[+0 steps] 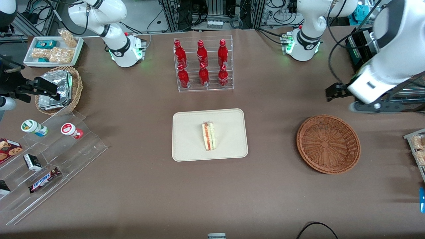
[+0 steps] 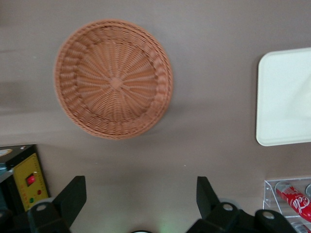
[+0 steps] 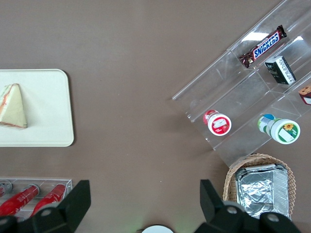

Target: Place sandwich from basket to tray

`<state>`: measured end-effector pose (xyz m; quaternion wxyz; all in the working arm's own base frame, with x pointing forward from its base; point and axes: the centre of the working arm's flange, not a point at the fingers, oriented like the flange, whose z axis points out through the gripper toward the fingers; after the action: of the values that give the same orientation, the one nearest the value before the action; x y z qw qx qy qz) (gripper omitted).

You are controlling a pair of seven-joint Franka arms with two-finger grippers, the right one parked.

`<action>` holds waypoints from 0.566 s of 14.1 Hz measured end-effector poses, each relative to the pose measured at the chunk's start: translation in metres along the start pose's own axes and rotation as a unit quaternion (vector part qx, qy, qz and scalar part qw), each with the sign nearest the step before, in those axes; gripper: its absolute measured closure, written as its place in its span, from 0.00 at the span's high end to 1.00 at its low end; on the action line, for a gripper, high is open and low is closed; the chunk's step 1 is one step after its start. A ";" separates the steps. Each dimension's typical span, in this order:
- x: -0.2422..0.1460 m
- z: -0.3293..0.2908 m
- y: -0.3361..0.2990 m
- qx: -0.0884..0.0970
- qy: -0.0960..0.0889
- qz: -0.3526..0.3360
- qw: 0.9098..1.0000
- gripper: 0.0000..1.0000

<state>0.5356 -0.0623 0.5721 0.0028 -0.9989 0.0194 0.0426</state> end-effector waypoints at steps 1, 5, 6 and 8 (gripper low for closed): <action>-0.003 -0.008 -0.010 -0.001 0.008 -0.008 1.000 1.00; -0.006 -0.047 -0.042 -0.003 0.047 -0.030 0.998 1.00; -0.007 -0.054 -0.048 -0.004 0.052 -0.034 0.998 1.00; -0.008 -0.057 -0.059 -0.005 0.054 -0.043 0.998 1.00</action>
<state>0.5353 -0.0035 0.6297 -0.0013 -0.9997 -0.0234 -0.0113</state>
